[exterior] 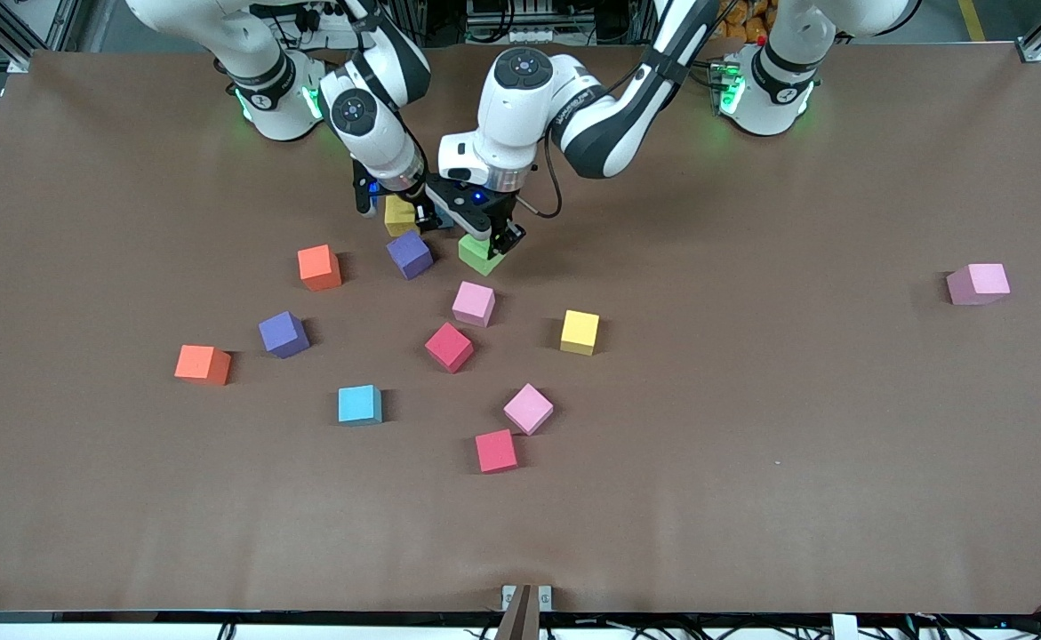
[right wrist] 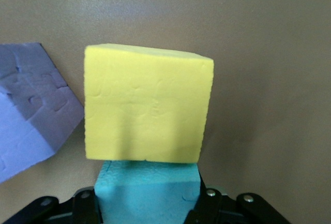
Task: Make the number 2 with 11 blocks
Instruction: 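Lower the cyan block beside yellow and open the right gripper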
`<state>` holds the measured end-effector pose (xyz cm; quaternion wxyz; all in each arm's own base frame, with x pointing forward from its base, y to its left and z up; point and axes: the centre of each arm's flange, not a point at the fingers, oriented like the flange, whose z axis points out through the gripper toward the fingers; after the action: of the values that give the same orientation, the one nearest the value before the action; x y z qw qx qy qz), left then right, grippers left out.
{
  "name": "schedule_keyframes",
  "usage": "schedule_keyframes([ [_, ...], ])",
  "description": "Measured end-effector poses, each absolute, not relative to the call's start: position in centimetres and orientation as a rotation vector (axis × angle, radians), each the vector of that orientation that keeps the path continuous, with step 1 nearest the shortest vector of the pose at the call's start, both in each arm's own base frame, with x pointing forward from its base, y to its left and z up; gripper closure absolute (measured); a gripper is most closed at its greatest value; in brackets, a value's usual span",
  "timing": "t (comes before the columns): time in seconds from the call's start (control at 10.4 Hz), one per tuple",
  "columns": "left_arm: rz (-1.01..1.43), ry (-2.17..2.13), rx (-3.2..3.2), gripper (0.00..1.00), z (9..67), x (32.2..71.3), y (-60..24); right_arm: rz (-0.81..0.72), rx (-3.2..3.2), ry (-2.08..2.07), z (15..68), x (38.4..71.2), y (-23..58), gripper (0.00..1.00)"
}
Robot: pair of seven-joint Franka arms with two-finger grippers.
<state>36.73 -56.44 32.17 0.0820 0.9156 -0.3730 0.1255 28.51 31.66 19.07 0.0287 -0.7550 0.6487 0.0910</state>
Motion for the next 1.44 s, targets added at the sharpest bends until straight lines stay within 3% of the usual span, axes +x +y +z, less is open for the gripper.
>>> schedule_keyframes([
  [0.1,0.375,-1.114,2.735,0.46,32.2,36.7,-56.5,0.281,-2.332,2.000,19.0,28.5,31.6,0.41],
  [0.38,0.376,-1.114,2.735,0.46,32.2,36.7,-56.5,0.281,-2.366,1.959,18.8,28.5,31.6,0.04],
  [0.48,0.376,-1.114,2.735,0.46,32.2,36.7,-56.5,0.281,-2.369,1.955,18.8,28.5,31.6,0.00],
  [1.44,0.378,-1.114,2.734,0.47,32.2,36.8,-56.6,0.252,-2.339,1.919,20.2,29.6,31.9,0.00],
])
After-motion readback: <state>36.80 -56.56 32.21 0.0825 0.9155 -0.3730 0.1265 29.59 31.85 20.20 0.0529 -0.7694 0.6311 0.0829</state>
